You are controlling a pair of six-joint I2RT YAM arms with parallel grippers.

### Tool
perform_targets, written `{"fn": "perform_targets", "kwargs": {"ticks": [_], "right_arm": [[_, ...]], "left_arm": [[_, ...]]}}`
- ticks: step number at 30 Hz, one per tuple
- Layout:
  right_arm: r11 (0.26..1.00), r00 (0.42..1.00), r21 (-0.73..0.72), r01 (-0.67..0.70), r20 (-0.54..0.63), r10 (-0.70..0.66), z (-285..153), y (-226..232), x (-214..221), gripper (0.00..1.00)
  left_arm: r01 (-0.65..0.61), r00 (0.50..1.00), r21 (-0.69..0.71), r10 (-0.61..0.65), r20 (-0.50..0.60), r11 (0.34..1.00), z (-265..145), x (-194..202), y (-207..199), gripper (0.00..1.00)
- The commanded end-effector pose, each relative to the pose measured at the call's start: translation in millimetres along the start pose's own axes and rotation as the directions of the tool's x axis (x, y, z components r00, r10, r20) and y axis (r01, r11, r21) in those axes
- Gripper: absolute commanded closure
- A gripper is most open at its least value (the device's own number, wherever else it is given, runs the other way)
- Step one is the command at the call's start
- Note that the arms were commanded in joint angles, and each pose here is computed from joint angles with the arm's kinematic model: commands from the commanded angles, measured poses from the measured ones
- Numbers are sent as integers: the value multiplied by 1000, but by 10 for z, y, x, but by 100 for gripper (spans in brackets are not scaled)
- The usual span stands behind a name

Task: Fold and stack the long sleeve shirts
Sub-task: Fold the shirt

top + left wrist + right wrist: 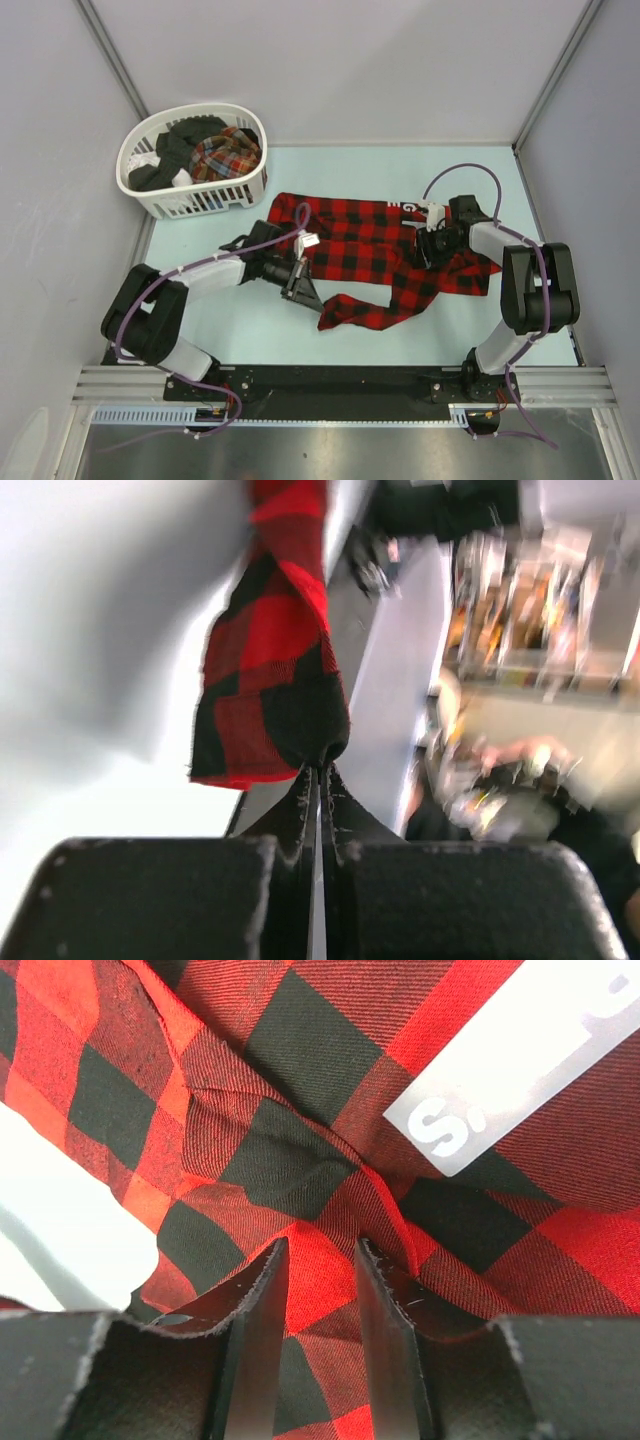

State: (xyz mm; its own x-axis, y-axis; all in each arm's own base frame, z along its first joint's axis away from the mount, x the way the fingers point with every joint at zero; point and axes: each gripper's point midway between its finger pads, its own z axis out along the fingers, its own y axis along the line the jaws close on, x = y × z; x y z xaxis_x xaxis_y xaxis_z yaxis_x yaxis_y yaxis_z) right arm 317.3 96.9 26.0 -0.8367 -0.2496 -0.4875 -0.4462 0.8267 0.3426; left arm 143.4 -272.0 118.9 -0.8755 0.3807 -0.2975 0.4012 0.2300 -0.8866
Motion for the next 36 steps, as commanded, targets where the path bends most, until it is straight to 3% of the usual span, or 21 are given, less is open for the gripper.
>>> {"fn": "perform_targets", "kwargs": {"ticks": [1, 6, 10, 12, 14, 15, 16, 17, 18, 19, 24, 32, 35, 36], "right_arm": [[999, 999, -22, 45, 23, -45, -115, 73, -88, 59], [982, 990, -138, 129, 74, -120, -393, 366, -230, 48], [901, 943, -306, 307, 223, -246, -785, 882, -330, 20], [864, 909, -333, 378, 312, -278, -899, 1048, -386, 14], [832, 879, -361, 422, 387, -279, -1017, 1277, -360, 13], [817, 846, -337, 468, 437, -304, -1040, 1335, -429, 13], [807, 833, -324, 494, 442, -332, -1032, 1438, -403, 12], [800, 835, -335, 498, 435, -338, -1008, 1480, -365, 12], [795, 846, -358, 489, 417, -333, -993, 1518, -312, 12], [781, 848, -385, 492, 416, -329, -990, 1574, -287, 12], [688, 818, -451, 568, 403, -411, -949, 1896, -161, 12], [607, 803, -527, 595, 365, -470, -701, 2278, 17, 14], [595, 806, -545, 591, 357, -473, -628, 2377, 46, 19], [591, 798, -538, 601, 369, -477, -619, 2399, 16, 26]], "left_arm": [[114, 984, -14, -111, 143, 993, -95, -274, 193, 100], [46, 993, -57, -39, 109, 997, -120, -298, 235, 100], [-161, 987, -65, 161, 7, 985, -127, -295, 95, 100], [-113, 993, -37, 113, 19, 993, -149, -250, -22, 100], [-152, 986, 28, 150, 77, 988, -161, -336, -202, 100], [-30, 996, 53, 26, 83, 998, -144, -264, -224, 100], [-95, 987, 79, 83, 139, 992, -147, -392, -290, 100], [-82, 986, 110, 65, 154, 991, -150, -399, -347, 100], [35, 987, 139, -56, 149, 990, -139, -328, -370, 100], [-15, 983, 158, -14, 182, 987, -149, -398, -422, 100], [55, 979, 189, -90, 183, 980, -128, -372, -432, 100], [38, 981, 213, -77, 179, 976, -140, -400, -508, 100], [30, 979, 213, -72, 192, 977, -153, -421, -541, 100], [31, 979, 217, -74, 192, 976, -158, -426, -557, 100]]}}
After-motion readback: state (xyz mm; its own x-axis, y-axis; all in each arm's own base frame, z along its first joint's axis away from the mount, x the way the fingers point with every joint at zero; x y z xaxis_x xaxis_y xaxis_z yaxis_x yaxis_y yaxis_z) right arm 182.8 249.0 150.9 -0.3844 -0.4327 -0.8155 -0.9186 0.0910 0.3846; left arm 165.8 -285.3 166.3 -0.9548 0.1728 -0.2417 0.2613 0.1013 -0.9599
